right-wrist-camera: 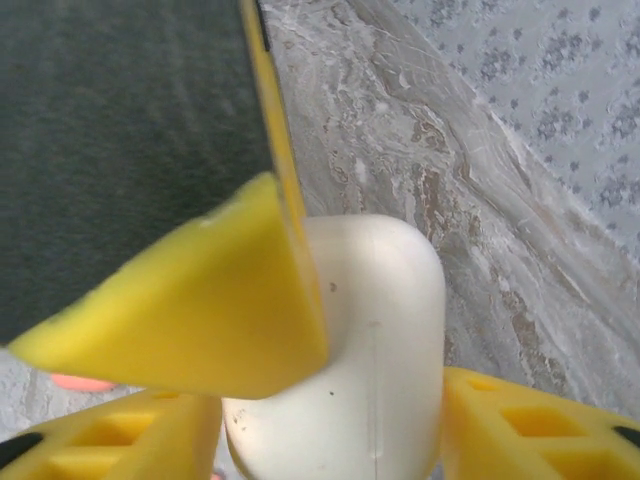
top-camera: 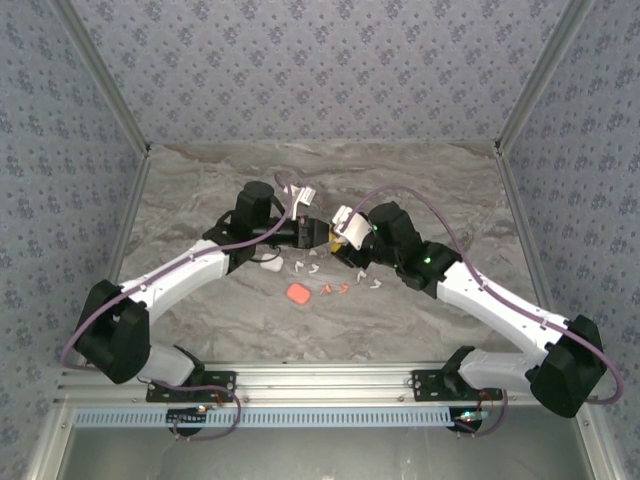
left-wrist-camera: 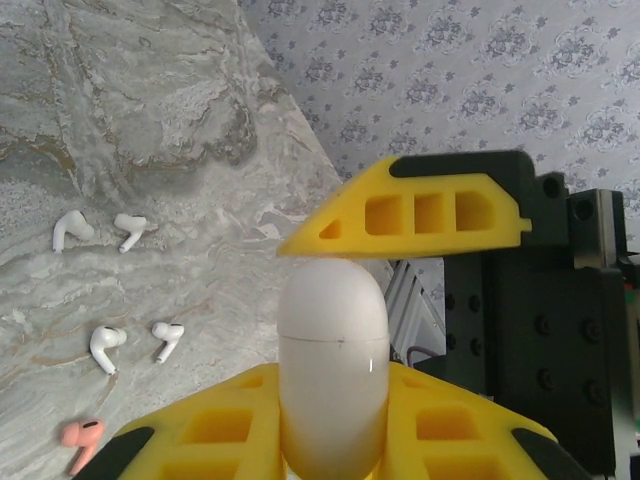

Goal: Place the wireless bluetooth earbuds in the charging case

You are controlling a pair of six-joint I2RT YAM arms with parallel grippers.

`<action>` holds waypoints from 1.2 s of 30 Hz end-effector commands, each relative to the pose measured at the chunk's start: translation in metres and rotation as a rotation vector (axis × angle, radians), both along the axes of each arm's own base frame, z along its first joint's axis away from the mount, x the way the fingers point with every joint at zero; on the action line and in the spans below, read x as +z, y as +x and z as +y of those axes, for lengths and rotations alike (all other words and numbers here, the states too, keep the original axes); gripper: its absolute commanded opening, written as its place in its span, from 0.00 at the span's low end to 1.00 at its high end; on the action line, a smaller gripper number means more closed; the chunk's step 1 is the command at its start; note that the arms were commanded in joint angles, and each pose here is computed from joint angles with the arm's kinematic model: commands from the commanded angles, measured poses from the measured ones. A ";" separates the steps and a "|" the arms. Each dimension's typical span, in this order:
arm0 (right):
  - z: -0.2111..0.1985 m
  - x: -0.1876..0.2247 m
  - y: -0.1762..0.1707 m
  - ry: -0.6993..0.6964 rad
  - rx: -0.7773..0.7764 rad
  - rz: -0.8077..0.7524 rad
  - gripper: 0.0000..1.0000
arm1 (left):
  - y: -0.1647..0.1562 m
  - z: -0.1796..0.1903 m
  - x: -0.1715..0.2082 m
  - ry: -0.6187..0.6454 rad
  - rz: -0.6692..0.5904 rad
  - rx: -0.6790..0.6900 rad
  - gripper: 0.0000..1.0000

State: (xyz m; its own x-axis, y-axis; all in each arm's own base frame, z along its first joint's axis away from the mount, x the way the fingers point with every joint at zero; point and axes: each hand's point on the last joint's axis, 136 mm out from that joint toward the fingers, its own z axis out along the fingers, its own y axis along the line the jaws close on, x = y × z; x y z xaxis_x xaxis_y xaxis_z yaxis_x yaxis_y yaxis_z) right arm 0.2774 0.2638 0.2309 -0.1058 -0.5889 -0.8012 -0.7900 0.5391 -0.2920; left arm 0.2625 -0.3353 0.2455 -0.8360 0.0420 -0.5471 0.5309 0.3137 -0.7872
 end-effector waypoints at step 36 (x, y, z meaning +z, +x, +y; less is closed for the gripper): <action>-0.020 0.084 -0.001 0.630 0.062 0.199 0.89 | -0.041 0.013 0.087 -0.253 -0.892 -0.055 0.00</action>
State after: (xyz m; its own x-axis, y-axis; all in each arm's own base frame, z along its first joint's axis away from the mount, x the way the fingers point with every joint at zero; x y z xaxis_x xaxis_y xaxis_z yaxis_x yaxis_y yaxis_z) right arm 0.2723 0.2413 0.2901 -0.3135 -0.0566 -0.9479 -0.8226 0.5148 0.2413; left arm 0.2328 -0.3196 0.3038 -0.1880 -0.1088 -0.9761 0.9576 0.2005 -0.2068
